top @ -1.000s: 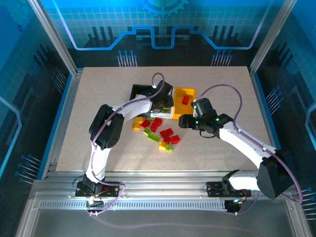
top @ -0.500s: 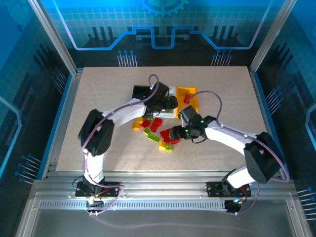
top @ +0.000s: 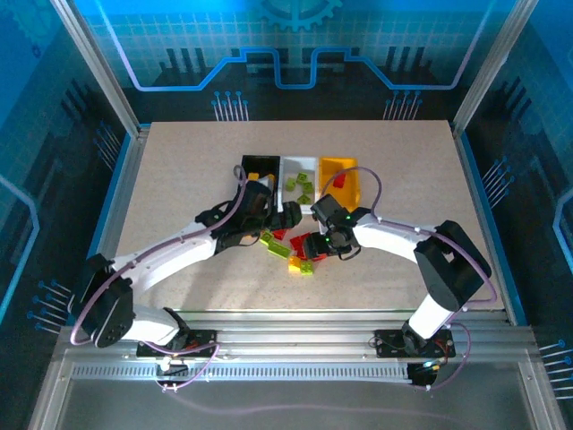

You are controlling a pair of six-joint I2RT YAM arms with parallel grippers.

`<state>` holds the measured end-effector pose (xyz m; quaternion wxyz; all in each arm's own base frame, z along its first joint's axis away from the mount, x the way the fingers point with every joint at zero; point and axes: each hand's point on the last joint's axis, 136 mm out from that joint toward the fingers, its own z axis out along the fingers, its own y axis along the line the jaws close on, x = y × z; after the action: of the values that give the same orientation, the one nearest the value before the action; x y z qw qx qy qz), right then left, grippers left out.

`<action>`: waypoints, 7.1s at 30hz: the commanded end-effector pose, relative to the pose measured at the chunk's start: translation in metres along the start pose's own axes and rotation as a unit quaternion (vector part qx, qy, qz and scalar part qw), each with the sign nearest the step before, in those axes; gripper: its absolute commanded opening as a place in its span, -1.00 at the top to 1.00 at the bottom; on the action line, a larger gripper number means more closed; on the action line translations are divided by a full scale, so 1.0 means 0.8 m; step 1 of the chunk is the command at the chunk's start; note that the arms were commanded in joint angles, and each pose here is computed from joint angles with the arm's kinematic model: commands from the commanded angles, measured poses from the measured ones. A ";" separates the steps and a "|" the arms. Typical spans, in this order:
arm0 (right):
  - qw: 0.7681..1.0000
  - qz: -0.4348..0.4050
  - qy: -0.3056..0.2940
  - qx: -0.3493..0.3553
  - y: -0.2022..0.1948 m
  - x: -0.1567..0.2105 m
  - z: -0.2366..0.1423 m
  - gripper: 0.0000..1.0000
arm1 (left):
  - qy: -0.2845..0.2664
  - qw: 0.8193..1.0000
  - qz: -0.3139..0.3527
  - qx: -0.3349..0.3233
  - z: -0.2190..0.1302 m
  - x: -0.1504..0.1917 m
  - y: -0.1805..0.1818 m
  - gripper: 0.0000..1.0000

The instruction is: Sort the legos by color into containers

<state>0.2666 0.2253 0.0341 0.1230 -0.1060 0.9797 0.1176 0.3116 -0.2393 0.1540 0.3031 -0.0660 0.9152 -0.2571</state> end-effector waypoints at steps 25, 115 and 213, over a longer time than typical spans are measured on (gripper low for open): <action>0.981 0.083 -0.160 0.078 -0.090 -0.145 -0.131 0.29 | 0.035 0.996 -0.035 -0.080 0.000 0.088 0.112 -0.98; 0.964 0.174 -0.195 0.047 -0.110 -0.202 -0.133 -0.42 | 0.083 0.957 0.103 -0.259 0.086 0.076 0.164 -0.13; 0.960 0.210 -0.185 0.031 -0.142 -0.137 -0.128 -0.43 | 0.042 0.982 0.171 -0.067 0.015 0.006 -0.043 0.33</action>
<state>0.3758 0.1168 0.1338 0.2721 0.1152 0.9472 0.1241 0.2687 -0.2683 0.1343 0.2394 0.1168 0.9552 -0.1292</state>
